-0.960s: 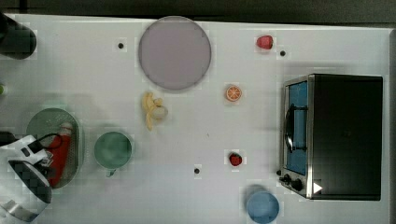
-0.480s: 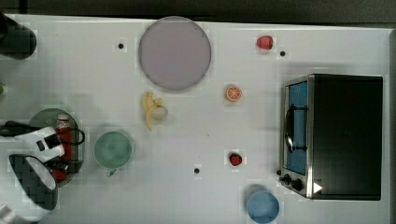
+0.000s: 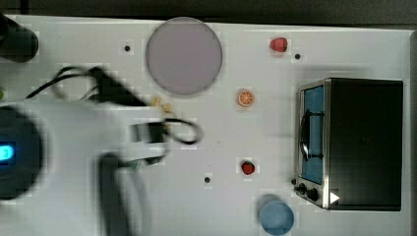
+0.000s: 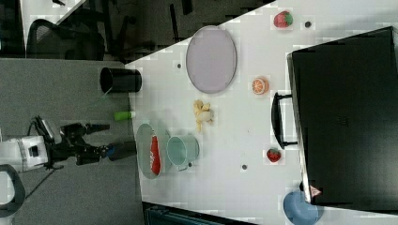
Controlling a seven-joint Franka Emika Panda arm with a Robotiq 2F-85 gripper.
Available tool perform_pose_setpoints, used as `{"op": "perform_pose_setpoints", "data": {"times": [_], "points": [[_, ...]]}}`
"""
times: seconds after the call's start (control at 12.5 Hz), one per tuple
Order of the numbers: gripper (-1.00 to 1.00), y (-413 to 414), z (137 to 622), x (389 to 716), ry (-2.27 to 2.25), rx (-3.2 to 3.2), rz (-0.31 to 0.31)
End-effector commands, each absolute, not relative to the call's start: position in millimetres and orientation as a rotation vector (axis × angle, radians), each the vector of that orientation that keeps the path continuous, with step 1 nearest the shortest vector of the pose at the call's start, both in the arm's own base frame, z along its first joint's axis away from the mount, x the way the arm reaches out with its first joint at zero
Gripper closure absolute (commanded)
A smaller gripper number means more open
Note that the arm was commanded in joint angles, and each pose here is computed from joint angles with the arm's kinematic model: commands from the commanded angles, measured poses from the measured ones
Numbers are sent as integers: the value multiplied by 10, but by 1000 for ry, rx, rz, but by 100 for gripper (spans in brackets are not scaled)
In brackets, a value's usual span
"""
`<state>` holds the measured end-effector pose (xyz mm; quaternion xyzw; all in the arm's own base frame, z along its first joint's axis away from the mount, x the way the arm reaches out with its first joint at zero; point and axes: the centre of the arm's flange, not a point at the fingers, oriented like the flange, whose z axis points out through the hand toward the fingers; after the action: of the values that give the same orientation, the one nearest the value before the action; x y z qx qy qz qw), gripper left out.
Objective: Pick Ketchup from the table and place it in strainer.
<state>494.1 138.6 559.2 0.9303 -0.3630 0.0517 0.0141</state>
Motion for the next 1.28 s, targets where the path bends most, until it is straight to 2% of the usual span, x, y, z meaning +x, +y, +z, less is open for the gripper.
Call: {"op": "perform_pose_setpoints", "data": {"times": [0.08,0.16,0.24,0.4,1.28], "points": [[-100,384,5527,5041,-1327,2813,96],[-100,217,5600,5014,-1375,2798,110],[-100,94,5639,4962,-1407,2779,92],[-100,-17,5660,4847,-1431,2743,11],[-100,-22,5681,4819,-1438,2745,9]]}}
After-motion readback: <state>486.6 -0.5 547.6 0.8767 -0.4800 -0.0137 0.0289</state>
